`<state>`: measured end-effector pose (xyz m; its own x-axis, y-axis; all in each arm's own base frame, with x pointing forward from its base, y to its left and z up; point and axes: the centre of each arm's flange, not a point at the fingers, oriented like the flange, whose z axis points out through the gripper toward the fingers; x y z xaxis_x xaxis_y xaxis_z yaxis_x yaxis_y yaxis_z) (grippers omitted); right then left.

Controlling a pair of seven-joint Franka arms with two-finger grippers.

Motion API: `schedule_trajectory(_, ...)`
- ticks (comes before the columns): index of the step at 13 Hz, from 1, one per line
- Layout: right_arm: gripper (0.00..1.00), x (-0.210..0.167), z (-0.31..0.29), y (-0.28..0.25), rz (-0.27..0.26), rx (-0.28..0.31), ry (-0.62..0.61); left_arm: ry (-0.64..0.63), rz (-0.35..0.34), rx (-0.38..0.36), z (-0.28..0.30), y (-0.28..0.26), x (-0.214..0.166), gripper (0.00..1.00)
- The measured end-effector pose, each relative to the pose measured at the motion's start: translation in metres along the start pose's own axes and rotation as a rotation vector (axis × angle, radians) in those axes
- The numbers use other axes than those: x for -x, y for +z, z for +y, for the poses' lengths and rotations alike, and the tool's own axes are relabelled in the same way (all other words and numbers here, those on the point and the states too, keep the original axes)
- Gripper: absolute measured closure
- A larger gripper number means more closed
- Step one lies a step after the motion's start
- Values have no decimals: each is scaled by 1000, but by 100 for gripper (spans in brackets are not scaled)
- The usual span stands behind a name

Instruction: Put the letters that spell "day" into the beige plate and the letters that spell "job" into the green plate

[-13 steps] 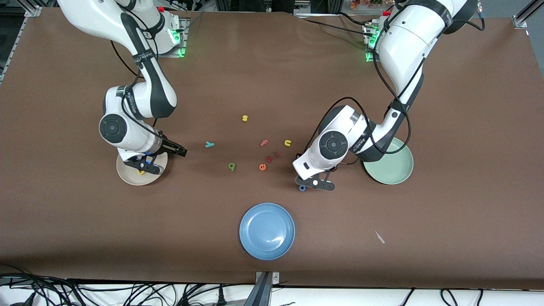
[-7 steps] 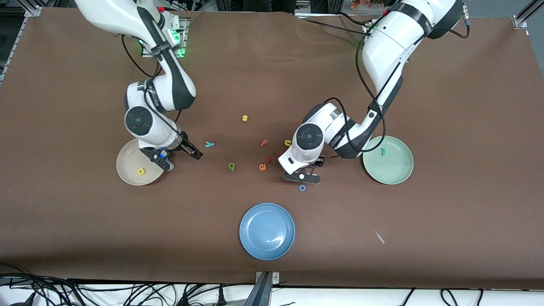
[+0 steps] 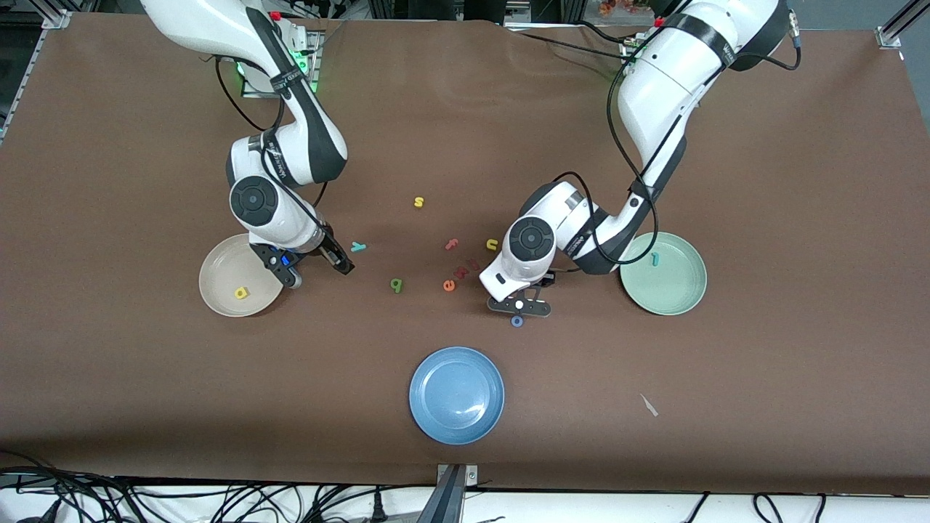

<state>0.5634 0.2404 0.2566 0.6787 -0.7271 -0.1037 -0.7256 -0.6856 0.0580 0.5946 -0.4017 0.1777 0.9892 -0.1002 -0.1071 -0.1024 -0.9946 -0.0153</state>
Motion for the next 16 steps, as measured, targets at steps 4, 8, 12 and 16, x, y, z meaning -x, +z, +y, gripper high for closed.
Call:
schedule_trajectory(4, 0, 9, -12, 6, 16, -38, 223, -45, -44, 34, -1, 7, 5, 42)
schedule_trajectory(8, 0, 34, -24, 27, 20, -24, 332, -65, -47, 41, -1, 5, 5, 69)
schedule_trajectory(12, 0, 52, -29, 38, 27, -30, 371, -68, -47, 42, -1, 4, 5, 74)
schedule_trajectory(16, 0, 54, -14, 60, 43, -66, 375, -89, -58, 22, -32, -26, -8, 74)
